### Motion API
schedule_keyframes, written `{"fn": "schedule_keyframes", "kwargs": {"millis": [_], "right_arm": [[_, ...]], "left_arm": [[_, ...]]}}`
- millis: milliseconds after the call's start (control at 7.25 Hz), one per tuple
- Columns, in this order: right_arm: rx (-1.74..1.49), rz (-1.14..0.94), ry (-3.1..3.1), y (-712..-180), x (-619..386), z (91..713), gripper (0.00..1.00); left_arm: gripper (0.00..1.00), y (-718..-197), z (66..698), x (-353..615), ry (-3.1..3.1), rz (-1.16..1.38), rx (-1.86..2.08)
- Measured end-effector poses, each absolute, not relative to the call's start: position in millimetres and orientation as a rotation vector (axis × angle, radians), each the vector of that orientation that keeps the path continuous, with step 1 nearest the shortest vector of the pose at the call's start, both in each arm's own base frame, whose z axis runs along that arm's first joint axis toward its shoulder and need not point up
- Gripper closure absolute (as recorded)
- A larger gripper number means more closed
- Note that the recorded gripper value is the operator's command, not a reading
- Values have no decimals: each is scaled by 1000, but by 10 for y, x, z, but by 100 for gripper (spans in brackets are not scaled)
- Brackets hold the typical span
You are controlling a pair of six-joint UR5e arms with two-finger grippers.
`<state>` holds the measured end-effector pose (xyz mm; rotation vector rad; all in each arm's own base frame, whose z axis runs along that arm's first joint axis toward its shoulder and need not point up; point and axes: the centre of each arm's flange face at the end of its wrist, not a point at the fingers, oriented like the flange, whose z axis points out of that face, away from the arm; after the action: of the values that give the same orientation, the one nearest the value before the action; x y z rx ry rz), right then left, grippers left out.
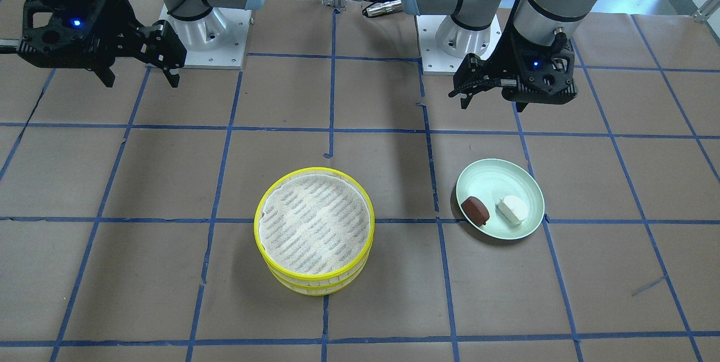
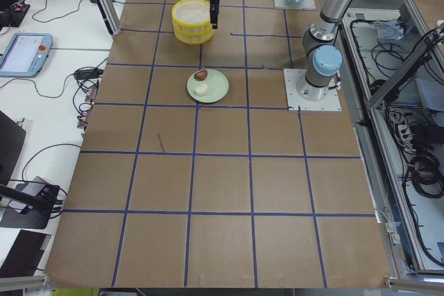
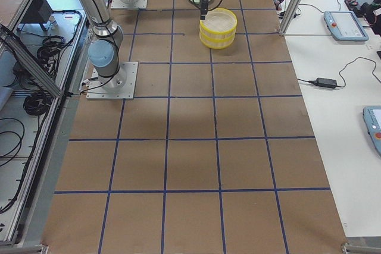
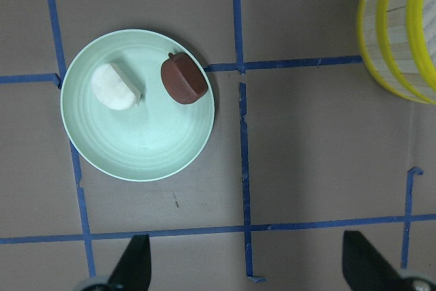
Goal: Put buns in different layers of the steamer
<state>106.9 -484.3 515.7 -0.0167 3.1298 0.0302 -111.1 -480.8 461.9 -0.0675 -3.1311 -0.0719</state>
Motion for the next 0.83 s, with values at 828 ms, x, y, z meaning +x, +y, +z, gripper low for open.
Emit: {"fn": "schedule_keyframes", "kwargs": {"millis": [828], "right_arm": [[66, -6, 3102, -5032, 1178, 4977, 0]], "left_arm": [[0, -4827, 4527, -949, -3182, -107, -76]]}}
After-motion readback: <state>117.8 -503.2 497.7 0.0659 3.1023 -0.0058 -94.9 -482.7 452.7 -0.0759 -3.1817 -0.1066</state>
